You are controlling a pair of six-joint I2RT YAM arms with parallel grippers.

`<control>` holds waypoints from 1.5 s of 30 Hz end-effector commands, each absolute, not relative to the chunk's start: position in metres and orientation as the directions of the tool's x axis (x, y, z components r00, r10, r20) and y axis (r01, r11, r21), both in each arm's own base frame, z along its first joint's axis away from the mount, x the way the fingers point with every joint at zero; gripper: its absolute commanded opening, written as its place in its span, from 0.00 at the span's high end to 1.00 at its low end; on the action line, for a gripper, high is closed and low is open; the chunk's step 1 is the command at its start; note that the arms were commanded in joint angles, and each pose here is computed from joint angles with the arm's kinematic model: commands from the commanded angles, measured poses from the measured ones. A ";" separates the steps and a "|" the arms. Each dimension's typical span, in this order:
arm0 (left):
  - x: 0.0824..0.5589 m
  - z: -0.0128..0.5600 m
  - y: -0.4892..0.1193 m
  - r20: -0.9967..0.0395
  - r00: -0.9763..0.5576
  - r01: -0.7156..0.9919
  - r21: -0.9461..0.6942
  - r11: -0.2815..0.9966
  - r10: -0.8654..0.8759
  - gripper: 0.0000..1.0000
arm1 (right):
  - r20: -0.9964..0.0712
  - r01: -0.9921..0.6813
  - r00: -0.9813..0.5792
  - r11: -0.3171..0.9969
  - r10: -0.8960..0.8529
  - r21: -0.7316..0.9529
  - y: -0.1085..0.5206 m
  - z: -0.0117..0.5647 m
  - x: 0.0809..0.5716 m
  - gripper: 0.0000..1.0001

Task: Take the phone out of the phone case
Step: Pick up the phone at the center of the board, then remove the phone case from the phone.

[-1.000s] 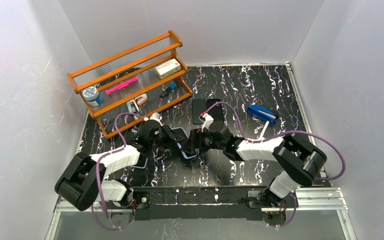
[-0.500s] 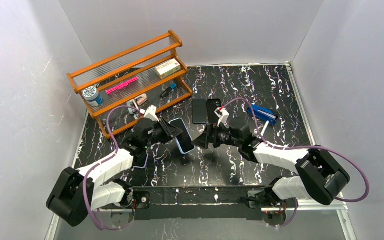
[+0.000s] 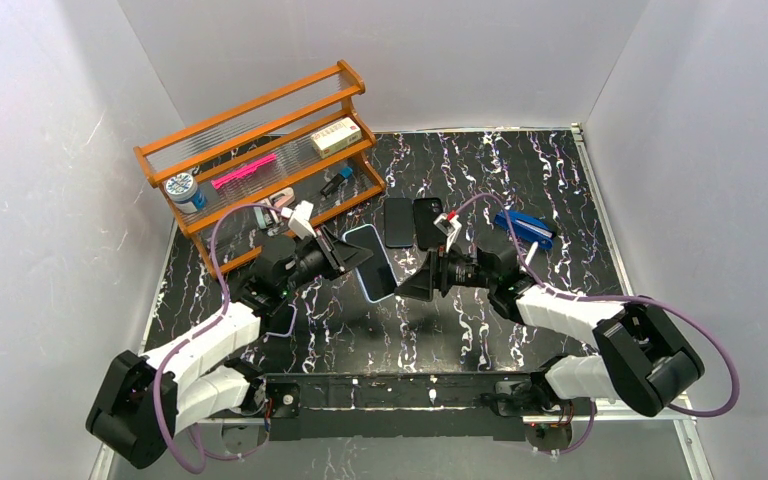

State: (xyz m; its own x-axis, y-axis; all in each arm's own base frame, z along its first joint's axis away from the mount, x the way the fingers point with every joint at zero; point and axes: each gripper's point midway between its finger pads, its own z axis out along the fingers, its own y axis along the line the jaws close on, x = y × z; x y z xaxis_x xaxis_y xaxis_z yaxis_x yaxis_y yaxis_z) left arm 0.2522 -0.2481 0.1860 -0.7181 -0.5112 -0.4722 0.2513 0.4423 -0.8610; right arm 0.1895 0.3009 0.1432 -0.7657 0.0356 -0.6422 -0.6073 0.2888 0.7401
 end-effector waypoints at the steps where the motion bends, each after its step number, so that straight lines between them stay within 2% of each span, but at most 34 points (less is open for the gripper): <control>1: 0.246 0.253 -0.258 -0.552 -0.668 0.442 -0.834 0.329 -0.499 1.00 | -0.759 -0.754 -0.651 0.136 -0.021 0.642 0.308 0.180 0.177 0.24; 4: 0.241 0.263 -0.263 -0.566 -0.679 0.480 -0.824 0.300 -0.468 1.00 | -0.787 -0.786 -0.616 0.096 -0.043 0.610 0.308 0.186 0.172 0.35; 18: 0.227 0.289 -0.277 -0.554 -0.730 0.523 -0.830 0.193 -0.400 1.00 | -0.913 -0.912 -0.398 -0.068 -0.090 0.404 0.306 0.223 0.156 0.69; 25: 0.221 0.298 -0.280 -0.526 -0.760 0.514 -0.846 0.144 -0.382 1.00 | -0.957 -0.944 -0.277 -0.159 -0.085 0.288 0.306 0.233 0.149 0.98; 33: 0.213 0.301 -0.284 -0.470 -0.807 0.476 -0.876 0.077 -0.358 1.00 | -1.000 -0.973 -0.008 -0.231 -0.010 0.010 0.308 0.252 0.152 0.99; 37: 0.211 0.298 -0.285 -0.454 -0.821 0.460 -0.885 0.071 -0.346 1.00 | -0.993 -0.969 0.122 -0.218 0.006 -0.121 0.312 0.257 0.163 0.99; 45: 0.205 0.302 -0.282 -0.455 -0.821 0.465 -0.884 0.058 -0.344 1.00 | -0.975 -0.966 0.222 -0.139 -0.010 -0.219 0.323 0.266 0.195 0.99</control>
